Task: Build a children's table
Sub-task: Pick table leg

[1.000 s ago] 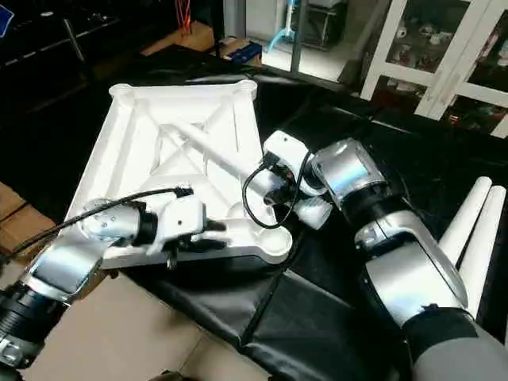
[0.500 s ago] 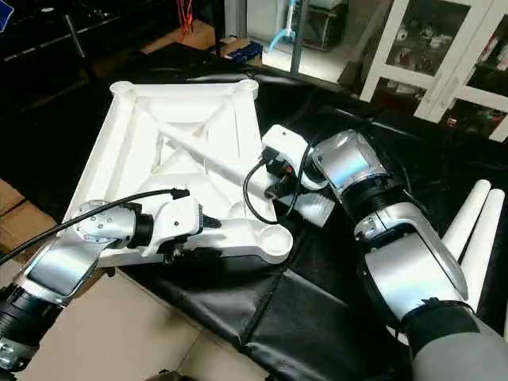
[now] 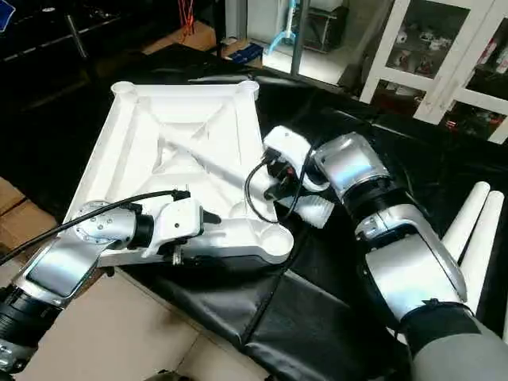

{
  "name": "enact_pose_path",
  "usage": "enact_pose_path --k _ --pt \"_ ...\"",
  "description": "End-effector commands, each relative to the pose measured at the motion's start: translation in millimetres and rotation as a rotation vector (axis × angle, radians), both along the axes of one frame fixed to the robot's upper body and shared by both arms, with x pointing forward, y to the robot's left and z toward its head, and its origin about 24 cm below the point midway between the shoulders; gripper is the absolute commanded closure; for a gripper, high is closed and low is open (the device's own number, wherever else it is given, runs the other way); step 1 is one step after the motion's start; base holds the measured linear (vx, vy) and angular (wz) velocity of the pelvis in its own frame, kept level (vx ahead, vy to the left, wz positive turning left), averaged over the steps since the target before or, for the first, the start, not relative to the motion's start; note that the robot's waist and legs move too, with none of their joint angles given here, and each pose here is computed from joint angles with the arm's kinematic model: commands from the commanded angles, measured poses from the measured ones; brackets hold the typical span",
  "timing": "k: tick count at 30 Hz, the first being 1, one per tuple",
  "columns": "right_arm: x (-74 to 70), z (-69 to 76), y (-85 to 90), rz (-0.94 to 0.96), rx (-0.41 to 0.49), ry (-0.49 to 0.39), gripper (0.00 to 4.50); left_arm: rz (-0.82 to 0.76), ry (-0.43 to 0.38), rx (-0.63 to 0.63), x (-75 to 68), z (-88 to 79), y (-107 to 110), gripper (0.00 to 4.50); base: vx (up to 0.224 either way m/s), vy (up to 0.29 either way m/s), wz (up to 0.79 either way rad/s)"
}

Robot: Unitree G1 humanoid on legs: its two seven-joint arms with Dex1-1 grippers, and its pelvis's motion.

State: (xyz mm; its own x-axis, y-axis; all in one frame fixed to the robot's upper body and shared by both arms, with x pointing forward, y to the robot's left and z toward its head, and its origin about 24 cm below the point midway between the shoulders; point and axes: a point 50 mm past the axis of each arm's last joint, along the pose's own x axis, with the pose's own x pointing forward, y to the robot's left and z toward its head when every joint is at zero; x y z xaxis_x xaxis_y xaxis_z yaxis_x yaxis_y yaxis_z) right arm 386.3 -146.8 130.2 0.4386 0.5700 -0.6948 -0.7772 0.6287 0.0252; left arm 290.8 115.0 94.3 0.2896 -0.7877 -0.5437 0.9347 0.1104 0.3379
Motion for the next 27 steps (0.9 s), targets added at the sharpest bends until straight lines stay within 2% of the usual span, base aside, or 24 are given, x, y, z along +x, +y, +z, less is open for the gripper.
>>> enact_pose_path --k 1,6,8,10,12,13,14,15,17,19,20,22,23,24,25,27 --pt "3.7 16.7 -9.0 -0.085 0.152 -0.040 2.70 0.004 -0.017 0.001 -2.1 2.1 -0.5 0.22 0.000 0.000 0.00" --pt "-2.9 25.4 -28.4 -0.138 0.296 -0.029 2.70 0.000 -0.008 0.006 -5.4 -0.7 0.2 0.02 0.000 0.000 0.00" --pt "-6.6 36.8 -34.6 -0.147 0.434 -0.072 2.70 0.004 -0.009 0.005 -4.7 -2.2 0.3 0.00 0.000 0.000 0.00" --pt "-8.1 42.0 -34.6 -0.136 0.498 -0.106 2.70 0.009 -0.013 0.002 -3.7 -2.2 0.0 0.00 0.000 0.000 0.00" --pt "-11.0 51.6 -34.9 -0.166 0.690 -0.190 2.70 0.035 -0.030 -0.034 0.4 0.0 -2.3 0.00 0.000 0.000 0.00" --pt "-12.2 52.3 -35.5 -0.188 0.737 -0.203 2.70 0.044 -0.036 -0.049 1.5 1.2 -3.4 0.00 0.000 0.000 0.00" --pt "-17.2 46.4 -35.3 -0.181 0.752 -0.243 2.70 0.064 -0.048 -0.072 3.1 2.7 -5.0 0.00 0.000 0.000 0.00" --pt "-17.2 46.4 -35.3 -0.181 0.752 -0.243 2.70 0.064 -0.048 -0.072 3.1 2.7 -5.0 0.00 0.000 0.000 0.00" --pt "-28.4 34.3 -33.7 -0.172 0.760 -0.324 2.70 0.118 -0.085 -0.126 6.8 6.2 -7.6 0.00 0.000 0.000 0.00" --pt "-34.7 32.1 -31.7 -0.199 0.819 -0.369 2.70 0.180 -0.121 -0.195 11.1 12.3 -9.8 0.00 0.000 0.000 0.00" --pt "-37.3 33.9 -31.5 -0.254 0.892 -0.387 2.70 0.238 -0.149 -0.268 15.4 19.7 -11.8 0.00 0.000 0.000 0.00" --pt "-40.7 47.5 -28.2 -0.307 1.062 -0.417 2.70 0.300 -0.174 -0.412 20.8 38.6 -20.1 0.00 0.000 0.000 0.00" --pt "-41.9 51.4 -26.8 -0.309 1.102 -0.423 2.70 0.315 -0.181 -0.448 22.4 44.1 -22.2 0.00 0.000 0.000 0.00" --pt "-43.9 55.1 -23.2 -0.297 1.124 -0.434 2.70 0.357 -0.185 -0.516 26.8 52.6 -23.4 0.00 0.000 0.000 0.00" --pt "-43.9 55.1 -23.2 -0.297 1.124 -0.434 2.70 0.357 -0.185 -0.516 26.8 52.6 -23.4 0.00 0.000 0.000 0.00" --pt "-49.9 56.4 -12.2 -0.239 1.089 -0.465 2.70 0.531 -0.162 -0.781 44.5 81.2 -11.2 0.00 0.000 0.000 0.00"
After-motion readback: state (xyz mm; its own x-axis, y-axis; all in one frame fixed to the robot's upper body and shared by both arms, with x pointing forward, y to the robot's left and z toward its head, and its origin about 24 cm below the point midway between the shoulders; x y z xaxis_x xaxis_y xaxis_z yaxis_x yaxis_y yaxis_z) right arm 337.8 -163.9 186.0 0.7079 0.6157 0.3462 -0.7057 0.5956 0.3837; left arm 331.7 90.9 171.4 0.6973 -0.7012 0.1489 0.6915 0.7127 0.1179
